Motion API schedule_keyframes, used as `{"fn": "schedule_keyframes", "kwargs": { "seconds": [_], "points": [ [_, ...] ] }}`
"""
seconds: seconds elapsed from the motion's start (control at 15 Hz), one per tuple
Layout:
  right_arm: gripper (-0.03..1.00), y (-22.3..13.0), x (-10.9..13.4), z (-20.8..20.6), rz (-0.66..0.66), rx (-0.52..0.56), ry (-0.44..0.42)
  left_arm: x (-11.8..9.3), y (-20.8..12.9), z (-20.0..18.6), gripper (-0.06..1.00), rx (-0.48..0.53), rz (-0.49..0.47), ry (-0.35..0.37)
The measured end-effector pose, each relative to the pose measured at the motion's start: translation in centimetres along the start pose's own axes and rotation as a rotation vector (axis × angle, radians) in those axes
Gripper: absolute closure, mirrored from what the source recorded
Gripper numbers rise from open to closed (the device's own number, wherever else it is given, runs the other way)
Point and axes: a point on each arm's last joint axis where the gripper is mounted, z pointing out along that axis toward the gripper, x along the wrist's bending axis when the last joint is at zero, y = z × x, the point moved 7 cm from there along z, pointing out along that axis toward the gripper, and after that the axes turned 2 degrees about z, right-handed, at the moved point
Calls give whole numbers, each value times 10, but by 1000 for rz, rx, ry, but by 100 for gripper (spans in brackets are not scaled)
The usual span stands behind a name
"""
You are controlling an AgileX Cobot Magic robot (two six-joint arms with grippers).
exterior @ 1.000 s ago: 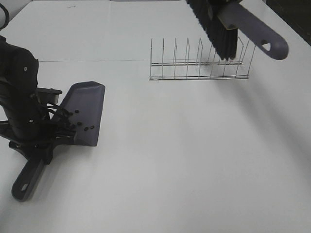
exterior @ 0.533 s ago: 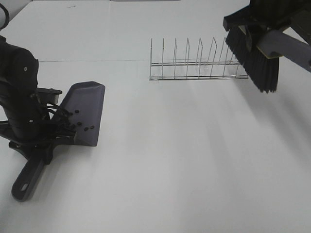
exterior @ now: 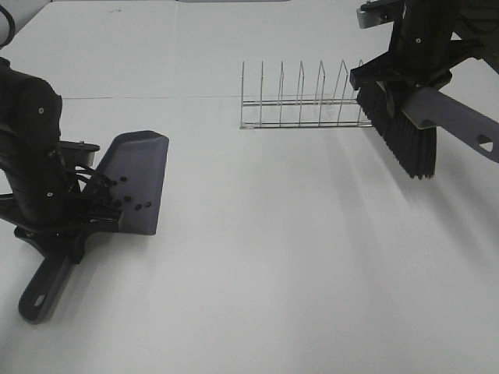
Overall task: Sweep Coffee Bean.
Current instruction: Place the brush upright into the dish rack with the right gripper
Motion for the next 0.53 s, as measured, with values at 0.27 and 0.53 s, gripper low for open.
{"fn": "schedule_keyframes", "kwargs": {
  "seconds": [0.27, 0.53],
  "points": [
    [62, -1, -6, 28, 20, 31, -22, 0, 0, 0, 68, 0, 0, 0],
    [62, 14, -9, 29, 31, -56, -10, 0, 0, 0, 68, 0, 0, 0]
  ]
}}
